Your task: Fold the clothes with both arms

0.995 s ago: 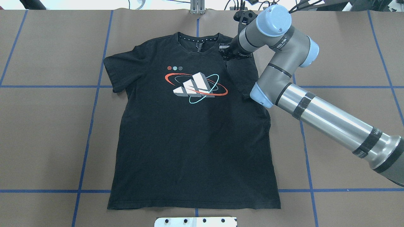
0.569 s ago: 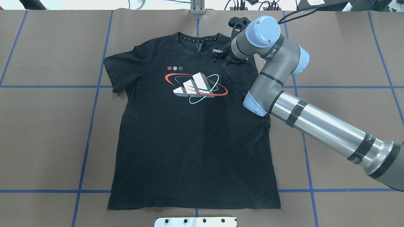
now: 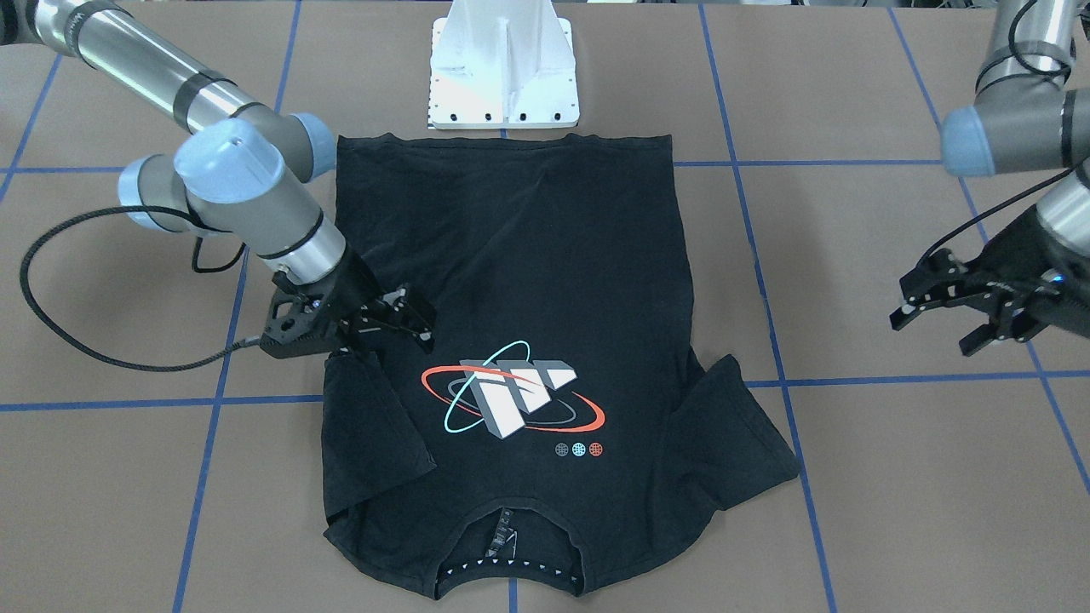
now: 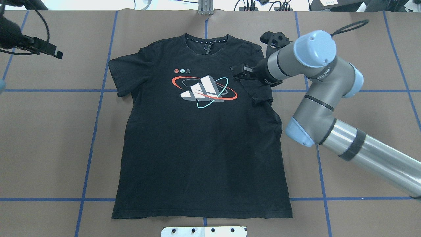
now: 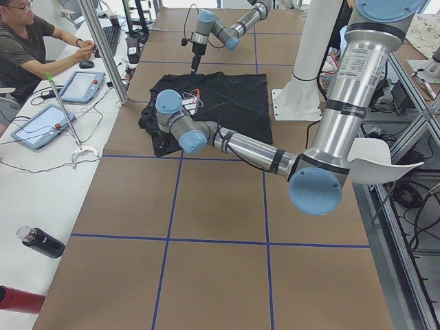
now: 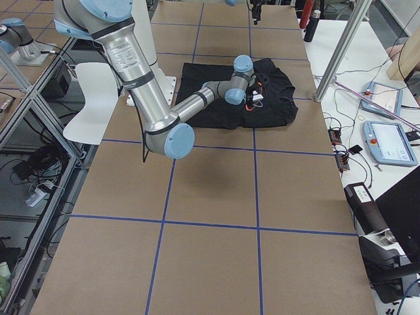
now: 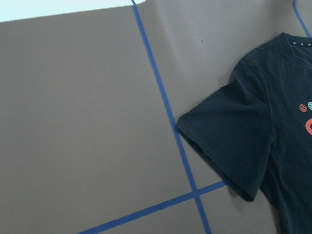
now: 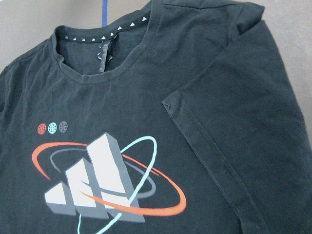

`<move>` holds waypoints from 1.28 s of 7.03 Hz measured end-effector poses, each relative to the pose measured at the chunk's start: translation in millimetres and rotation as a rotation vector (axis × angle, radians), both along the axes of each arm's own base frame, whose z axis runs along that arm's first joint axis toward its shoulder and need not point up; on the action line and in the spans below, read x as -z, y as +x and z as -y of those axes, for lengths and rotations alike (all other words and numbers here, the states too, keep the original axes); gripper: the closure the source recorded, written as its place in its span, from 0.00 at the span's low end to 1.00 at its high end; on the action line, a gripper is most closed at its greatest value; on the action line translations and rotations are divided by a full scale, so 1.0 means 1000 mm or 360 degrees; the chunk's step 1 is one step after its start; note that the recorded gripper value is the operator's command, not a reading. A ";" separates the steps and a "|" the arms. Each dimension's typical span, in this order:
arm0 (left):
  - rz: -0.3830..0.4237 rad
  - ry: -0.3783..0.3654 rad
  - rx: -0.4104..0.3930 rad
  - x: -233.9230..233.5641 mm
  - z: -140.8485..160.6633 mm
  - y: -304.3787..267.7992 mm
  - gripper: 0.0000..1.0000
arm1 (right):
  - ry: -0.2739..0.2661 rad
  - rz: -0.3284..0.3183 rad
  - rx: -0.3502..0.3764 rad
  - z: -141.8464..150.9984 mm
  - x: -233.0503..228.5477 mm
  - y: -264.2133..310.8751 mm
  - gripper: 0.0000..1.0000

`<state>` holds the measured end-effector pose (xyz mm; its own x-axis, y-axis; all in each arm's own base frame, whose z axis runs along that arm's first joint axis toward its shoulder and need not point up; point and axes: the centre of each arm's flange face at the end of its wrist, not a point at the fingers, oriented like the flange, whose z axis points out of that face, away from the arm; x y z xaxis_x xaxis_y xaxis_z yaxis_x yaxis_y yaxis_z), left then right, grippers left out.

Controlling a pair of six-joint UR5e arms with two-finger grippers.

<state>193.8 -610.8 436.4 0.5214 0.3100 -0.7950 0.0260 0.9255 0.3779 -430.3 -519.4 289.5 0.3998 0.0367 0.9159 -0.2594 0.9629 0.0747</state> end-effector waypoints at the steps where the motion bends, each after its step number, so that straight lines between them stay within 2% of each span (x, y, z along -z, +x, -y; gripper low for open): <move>1: -0.0011 -0.0010 -0.0008 -0.017 0.027 0.031 0.11 | 0.0004 0.0012 0.0008 -0.021 -0.009 0.023 0.00; 2: -0.0008 -0.0014 0.0026 -0.035 0.052 0.058 0.17 | 0.0001 0.0011 0.0011 -0.034 -0.018 0.037 0.00; 4: 0.0019 -0.0068 0.0140 -0.051 0.074 0.097 0.30 | -0.0002 0.0000 0.0009 -0.042 -0.026 0.045 0.01; 7: -0.0081 -0.0154 0.0209 -0.055 0.074 0.142 0.48 | 0.0002 -0.0009 0.0005 -0.042 -0.029 0.045 0.01; 9: -0.0092 -0.0161 0.0203 -0.057 0.070 0.154 0.52 | 0.0007 -0.0013 0.0011 -0.042 -0.029 0.043 0.01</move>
